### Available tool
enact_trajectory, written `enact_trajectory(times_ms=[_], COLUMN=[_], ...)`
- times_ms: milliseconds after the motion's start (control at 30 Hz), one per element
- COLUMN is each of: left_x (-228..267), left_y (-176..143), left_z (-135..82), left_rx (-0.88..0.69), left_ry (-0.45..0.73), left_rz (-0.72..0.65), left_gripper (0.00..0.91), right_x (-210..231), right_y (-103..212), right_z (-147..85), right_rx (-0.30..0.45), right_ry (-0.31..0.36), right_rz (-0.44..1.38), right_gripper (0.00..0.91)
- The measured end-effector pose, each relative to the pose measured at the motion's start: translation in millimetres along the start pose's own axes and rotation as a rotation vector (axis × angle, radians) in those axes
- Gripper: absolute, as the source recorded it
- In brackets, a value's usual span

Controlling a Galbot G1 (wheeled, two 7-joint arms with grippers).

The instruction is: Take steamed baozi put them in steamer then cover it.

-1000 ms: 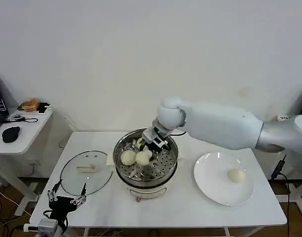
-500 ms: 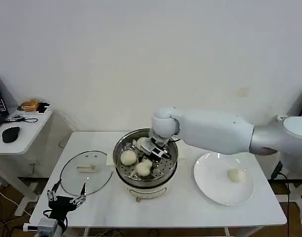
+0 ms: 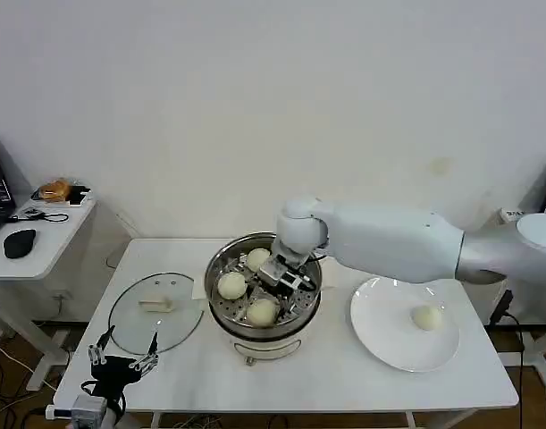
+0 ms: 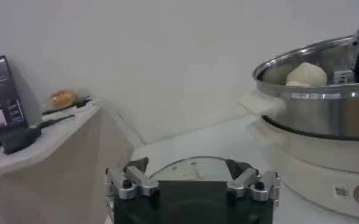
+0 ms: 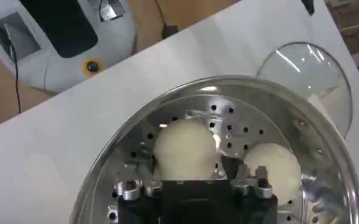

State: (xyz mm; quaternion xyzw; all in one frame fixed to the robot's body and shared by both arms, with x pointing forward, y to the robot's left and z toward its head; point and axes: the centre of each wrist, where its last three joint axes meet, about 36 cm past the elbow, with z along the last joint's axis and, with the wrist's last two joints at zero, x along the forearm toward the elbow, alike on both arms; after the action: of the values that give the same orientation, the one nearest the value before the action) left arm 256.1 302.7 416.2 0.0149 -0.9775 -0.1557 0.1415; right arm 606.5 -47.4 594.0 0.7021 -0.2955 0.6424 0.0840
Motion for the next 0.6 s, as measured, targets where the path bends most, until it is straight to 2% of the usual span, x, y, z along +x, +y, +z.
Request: enact_trajectory(times_ms=[267, 433, 600], left_x=[-1, -3, -4], left_y=[2, 3, 5], left_z=[-1, -3, -7], left_rx=[-0.009, -0.013, -0.016], left_ry=[-0.005, -0.012, -0.023], left_rz=[0.004, 0.009, 0.015], left_gripper=[0.907, 0.907, 0.907], right_x=[28, 52, 77], right_y=[5, 19, 46], right_z=[19, 44, 73], right_rx=[-0.066, -0.169, -0.297], right_ry=[0.014, 0.039, 0.076], right_rz=[0.083, 0.162, 0.226], right_gripper=[0.907, 0.907, 0.907])
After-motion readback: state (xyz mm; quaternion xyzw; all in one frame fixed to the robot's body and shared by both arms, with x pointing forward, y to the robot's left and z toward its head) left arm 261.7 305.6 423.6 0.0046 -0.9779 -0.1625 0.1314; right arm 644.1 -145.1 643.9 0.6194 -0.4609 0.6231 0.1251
